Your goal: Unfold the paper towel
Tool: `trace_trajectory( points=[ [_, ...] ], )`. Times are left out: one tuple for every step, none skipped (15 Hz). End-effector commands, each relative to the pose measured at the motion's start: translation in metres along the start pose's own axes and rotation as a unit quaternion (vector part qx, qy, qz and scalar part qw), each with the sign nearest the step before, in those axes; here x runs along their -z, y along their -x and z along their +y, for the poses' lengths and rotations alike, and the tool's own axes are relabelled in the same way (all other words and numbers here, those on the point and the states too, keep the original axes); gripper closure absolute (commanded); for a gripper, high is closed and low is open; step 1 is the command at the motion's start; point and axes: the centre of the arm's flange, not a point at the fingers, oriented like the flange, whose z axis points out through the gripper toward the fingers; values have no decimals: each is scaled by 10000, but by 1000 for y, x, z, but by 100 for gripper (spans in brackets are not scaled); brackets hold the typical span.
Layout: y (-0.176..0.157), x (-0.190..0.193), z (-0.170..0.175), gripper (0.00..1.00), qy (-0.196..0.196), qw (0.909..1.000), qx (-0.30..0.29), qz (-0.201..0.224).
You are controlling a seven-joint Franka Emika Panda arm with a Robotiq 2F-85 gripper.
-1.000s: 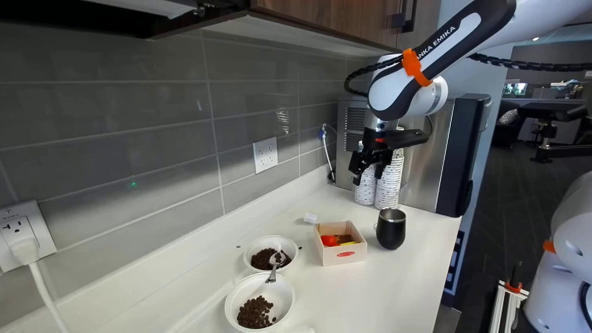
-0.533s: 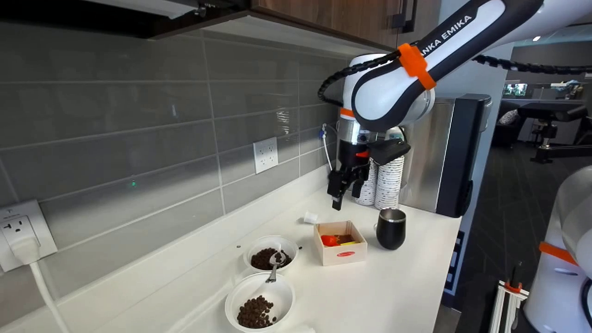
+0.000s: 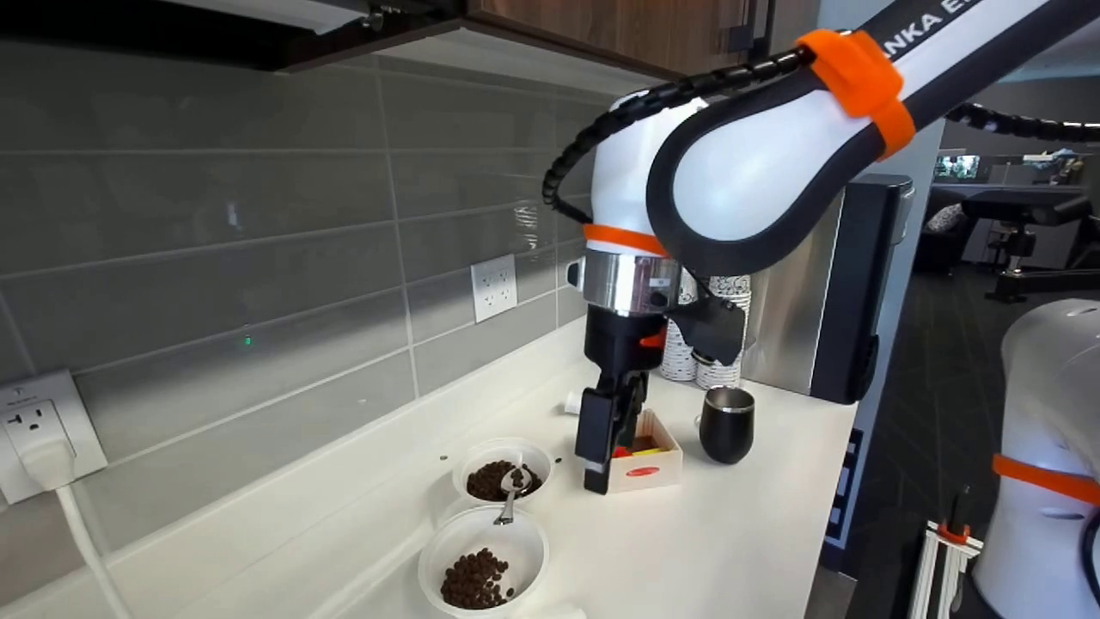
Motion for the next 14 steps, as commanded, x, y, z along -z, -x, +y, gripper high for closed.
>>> trace_trajectory(
  points=[
    [29,-26,-36,0,-736,9966,360,-103],
    [32,-31,-44,0,-849,9956,382,-132],
    [35,-38,-50,0,-919,9950,354,-142],
    [37,-44,-52,0,-957,9949,295,-151],
    [38,-50,-53,0,-918,9955,200,-136],
    [37,-57,-52,0,-842,9963,124,-91],
    [34,-65,-50,0,-740,9972,42,-45],
    [32,-75,-48,0,-617,9981,-18,31],
    [30,-85,-44,0,-540,9984,-124,118],
    [28,-94,-41,0,-497,9984,-203,186],
    [26,-103,-39,0,-484,9981,-295,252],
    [26,-112,-37,0,-484,9978,-374,268],
    [26,-120,-35,0,-487,9975,-453,231],
    [28,-128,-33,0,-512,9972,-538,129]
  ],
)
